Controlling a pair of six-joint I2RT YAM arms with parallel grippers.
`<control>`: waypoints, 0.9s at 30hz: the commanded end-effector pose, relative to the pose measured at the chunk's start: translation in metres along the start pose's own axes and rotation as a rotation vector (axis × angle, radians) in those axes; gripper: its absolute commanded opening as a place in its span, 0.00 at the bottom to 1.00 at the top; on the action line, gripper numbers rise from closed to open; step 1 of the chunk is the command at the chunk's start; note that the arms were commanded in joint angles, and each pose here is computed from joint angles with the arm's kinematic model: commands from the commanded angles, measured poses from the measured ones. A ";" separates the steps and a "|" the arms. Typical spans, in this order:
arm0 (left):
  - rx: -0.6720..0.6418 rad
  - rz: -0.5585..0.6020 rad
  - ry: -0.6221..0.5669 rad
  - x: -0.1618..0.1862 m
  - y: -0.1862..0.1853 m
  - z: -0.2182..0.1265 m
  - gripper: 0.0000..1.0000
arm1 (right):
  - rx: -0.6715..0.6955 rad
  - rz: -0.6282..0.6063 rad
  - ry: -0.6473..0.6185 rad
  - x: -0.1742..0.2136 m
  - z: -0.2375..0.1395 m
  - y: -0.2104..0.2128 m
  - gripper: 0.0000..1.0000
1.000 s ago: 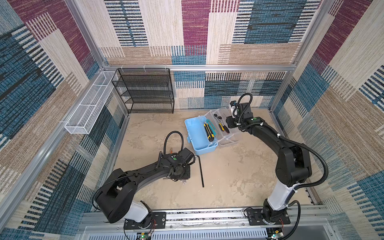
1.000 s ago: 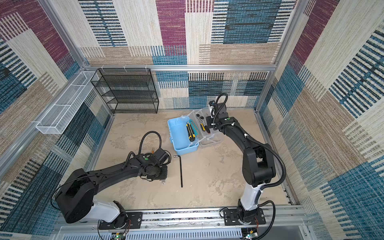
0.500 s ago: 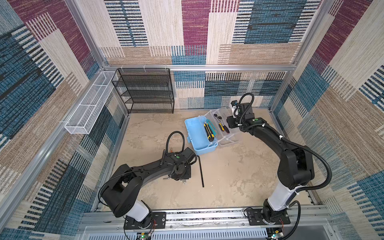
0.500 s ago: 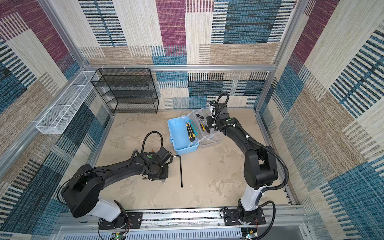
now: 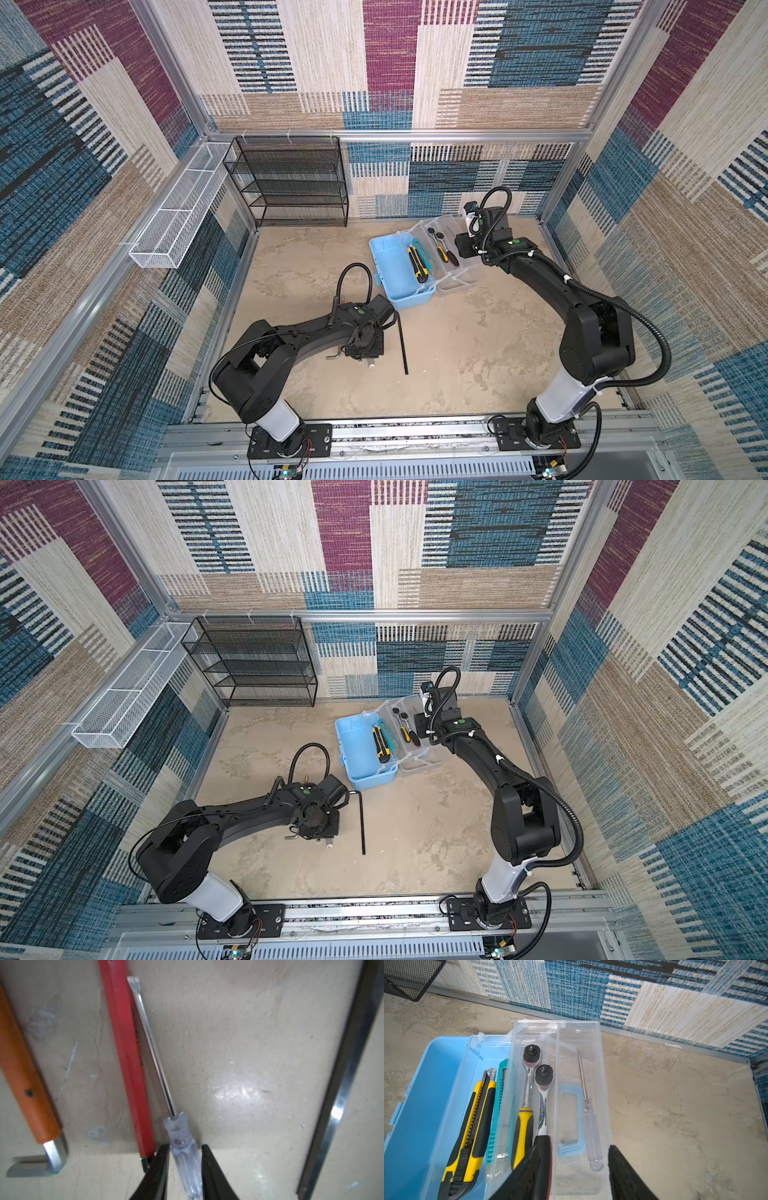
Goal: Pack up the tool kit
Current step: 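Close the left gripper on the second screwdriver while the right gripper hovers, then lift the screwdriver with the left gripper while the right gripper approaches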
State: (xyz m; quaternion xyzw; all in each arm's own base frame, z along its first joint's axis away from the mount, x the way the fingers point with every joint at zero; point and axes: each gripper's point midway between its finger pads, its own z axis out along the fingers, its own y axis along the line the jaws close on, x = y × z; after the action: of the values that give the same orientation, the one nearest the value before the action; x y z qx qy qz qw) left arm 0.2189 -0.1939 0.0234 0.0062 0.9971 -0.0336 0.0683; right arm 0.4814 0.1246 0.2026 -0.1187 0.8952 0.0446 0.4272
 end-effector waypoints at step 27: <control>0.094 0.029 -0.046 -0.009 -0.019 -0.004 0.00 | -0.127 0.101 -0.108 0.001 -0.045 0.021 0.58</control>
State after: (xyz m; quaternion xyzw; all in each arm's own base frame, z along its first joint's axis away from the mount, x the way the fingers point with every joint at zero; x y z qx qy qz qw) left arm 0.2223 -0.2012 0.0212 0.0223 0.9960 -0.0442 0.0742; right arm 0.4456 0.1226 0.2175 -0.1007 0.8850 0.0795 0.4475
